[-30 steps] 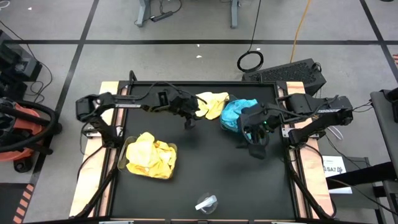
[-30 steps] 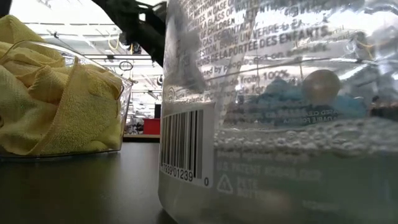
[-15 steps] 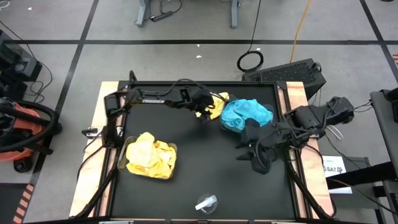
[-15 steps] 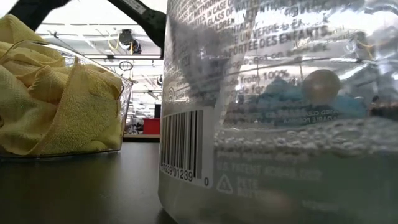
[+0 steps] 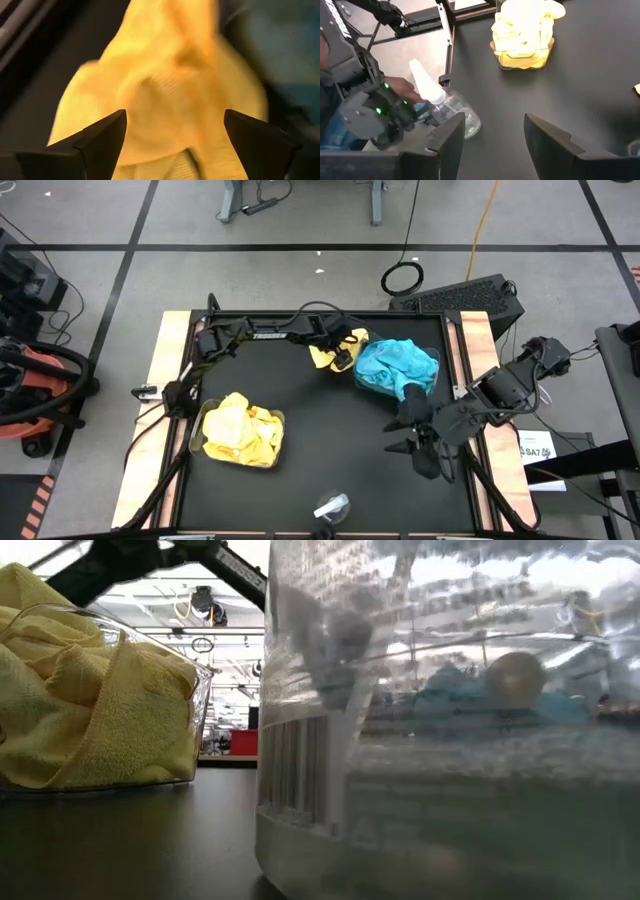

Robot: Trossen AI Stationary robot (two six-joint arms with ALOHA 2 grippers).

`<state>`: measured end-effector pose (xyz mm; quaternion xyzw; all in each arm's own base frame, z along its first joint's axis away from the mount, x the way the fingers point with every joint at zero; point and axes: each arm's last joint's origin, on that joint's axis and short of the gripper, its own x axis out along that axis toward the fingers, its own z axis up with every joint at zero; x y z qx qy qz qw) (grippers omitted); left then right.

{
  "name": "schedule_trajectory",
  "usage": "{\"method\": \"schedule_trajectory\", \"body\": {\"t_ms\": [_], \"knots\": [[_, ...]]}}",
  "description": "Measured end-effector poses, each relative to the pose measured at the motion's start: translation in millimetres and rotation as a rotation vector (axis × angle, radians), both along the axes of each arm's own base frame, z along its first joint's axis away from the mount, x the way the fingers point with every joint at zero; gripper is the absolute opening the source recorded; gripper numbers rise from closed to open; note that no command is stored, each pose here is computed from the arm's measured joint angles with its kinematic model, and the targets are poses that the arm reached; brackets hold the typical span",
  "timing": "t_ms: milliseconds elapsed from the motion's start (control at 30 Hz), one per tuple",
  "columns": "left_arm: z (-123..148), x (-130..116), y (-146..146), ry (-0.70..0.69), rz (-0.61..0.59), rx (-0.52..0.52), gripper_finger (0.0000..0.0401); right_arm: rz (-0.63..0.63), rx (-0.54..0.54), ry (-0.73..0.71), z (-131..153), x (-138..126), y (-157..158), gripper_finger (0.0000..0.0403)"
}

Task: Sort microfiber towel by color & place in baskets
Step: Put the yellow microfiber towel into the bottom transparent bin

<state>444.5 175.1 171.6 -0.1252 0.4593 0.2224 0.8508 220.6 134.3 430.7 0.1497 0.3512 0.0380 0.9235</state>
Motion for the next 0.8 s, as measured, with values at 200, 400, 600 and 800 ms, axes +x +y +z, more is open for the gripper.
{"method": "schedule_trajectory", "body": {"t_ms": [200,400,600,800], "knots": [[8,6,4,0.028,0.028,0.036,0.0317,0.002,-0.006,-0.015,-1,-1,9,0.0196],[2,2,3,0.092,0.020,-0.055,0.0301,0.005,-0.035,-0.001,-7,5,16,0.0196],[-1,0,5,0.111,0.016,-0.071,0.0276,0.022,-0.065,0.011,-13,11,20,0.0196],[-1,0,5,0.116,-0.042,-0.075,0.0178,0.022,-0.063,0.009,-14,13,22,0.0196]]}}
